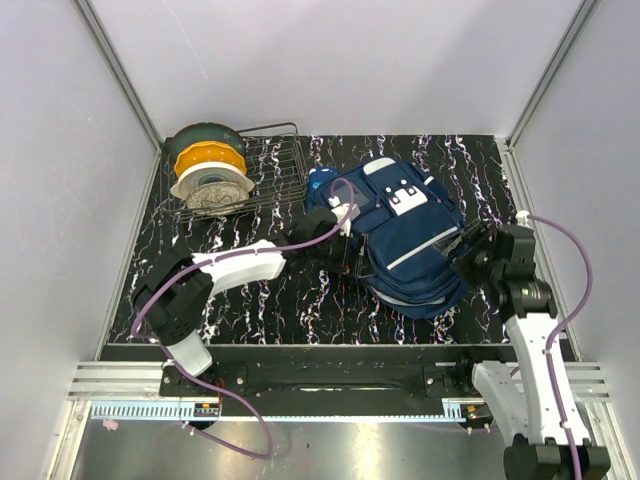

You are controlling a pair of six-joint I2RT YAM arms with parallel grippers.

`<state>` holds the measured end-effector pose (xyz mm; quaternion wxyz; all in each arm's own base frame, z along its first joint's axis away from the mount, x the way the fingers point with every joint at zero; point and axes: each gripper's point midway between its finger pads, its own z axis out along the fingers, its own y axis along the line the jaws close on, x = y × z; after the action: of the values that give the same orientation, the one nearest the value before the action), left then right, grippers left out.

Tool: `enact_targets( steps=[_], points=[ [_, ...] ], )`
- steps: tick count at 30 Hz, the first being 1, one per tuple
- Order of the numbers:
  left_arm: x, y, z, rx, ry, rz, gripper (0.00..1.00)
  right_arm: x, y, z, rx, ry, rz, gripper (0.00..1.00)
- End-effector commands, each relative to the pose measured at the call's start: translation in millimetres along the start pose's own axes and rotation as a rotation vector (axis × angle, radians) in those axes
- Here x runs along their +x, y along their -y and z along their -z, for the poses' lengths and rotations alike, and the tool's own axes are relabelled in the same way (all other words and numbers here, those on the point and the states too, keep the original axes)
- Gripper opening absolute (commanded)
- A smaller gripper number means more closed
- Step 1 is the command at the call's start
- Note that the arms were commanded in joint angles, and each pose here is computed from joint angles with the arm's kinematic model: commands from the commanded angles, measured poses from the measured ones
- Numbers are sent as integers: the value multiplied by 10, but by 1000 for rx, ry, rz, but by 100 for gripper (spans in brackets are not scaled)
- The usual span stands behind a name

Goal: Pack the student bag
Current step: Zip the student bag at the center of the board.

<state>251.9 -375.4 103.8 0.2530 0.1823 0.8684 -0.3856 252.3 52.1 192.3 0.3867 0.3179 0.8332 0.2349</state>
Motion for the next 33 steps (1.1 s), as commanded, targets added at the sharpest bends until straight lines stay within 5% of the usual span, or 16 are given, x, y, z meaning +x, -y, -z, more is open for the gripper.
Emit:
enact_targets(
  steps=[1,13,22,33],
  points=[
    [-234,-133,222,-53,77,-105,91,286,-293,237,-230,-71,-54,75],
    [-264,-571,319,-154,87,-94,98,610,-252,375,-286,-170,-90,70],
    [-580,-463,162,-97,124,-65,97,1003,-392,246,-263,-272,2,70],
    [-631,-496,85,-64,105,-19,82,1510,-767,109,-170,-205,163,70]
  ],
)
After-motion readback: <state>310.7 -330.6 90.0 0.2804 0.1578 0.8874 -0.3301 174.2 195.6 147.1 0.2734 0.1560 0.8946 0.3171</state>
